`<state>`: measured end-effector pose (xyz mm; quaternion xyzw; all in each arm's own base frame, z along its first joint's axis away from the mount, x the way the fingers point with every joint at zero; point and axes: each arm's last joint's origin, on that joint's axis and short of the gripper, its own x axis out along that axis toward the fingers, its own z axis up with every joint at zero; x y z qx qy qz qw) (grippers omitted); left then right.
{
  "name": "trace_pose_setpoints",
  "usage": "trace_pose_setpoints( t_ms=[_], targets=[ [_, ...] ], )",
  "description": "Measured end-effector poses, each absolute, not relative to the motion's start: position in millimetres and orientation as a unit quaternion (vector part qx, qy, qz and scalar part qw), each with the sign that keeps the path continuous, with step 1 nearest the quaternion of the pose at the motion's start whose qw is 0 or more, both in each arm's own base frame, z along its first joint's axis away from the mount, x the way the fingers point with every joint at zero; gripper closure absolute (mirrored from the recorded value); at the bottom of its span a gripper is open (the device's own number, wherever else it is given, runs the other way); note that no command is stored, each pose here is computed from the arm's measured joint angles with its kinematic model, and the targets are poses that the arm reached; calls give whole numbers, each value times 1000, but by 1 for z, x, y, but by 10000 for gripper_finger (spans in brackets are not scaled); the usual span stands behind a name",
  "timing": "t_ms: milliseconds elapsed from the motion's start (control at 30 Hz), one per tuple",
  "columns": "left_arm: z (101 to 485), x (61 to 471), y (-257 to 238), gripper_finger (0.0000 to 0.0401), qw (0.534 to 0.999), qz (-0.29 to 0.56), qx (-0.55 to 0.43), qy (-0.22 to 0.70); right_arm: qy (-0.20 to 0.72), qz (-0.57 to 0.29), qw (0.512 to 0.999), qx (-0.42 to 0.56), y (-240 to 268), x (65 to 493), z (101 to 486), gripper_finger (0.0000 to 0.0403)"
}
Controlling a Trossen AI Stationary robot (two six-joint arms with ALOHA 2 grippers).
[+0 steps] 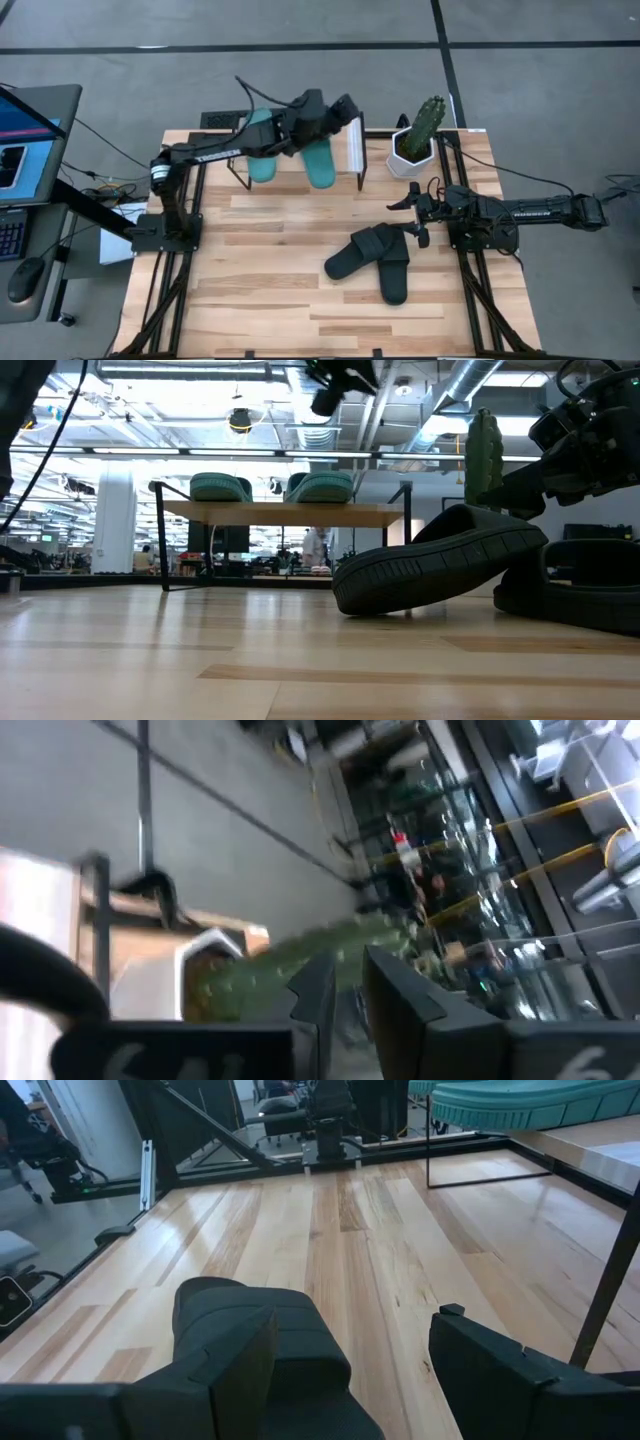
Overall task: Pick and place slides into the shelf
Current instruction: Put the light blue slide on the shelf
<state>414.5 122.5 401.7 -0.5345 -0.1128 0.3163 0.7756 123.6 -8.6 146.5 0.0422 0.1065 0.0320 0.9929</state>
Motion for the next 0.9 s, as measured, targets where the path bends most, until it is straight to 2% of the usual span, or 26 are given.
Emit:
trace_pose_setpoints(
  t_ms=[100,267,367,633,900],
  targets=[
    [388,423,132,358,757,304,-570,-102,107,32,993,42,-9,124,146,154],
    [364,419,149,358,690,341,-636,-50,107,32,993,42,-9,124,146,154],
    [356,415,159,358,677,361,-641,-29,109,32,993,43,-9,124,146,154],
    [354,405,179,358,687,379,-619,-16,110,32,992,43,-9,124,146,154],
    [346,399,180,358,692,412,-592,30,110,32,992,43,-9,124,146,154]
  ],
)
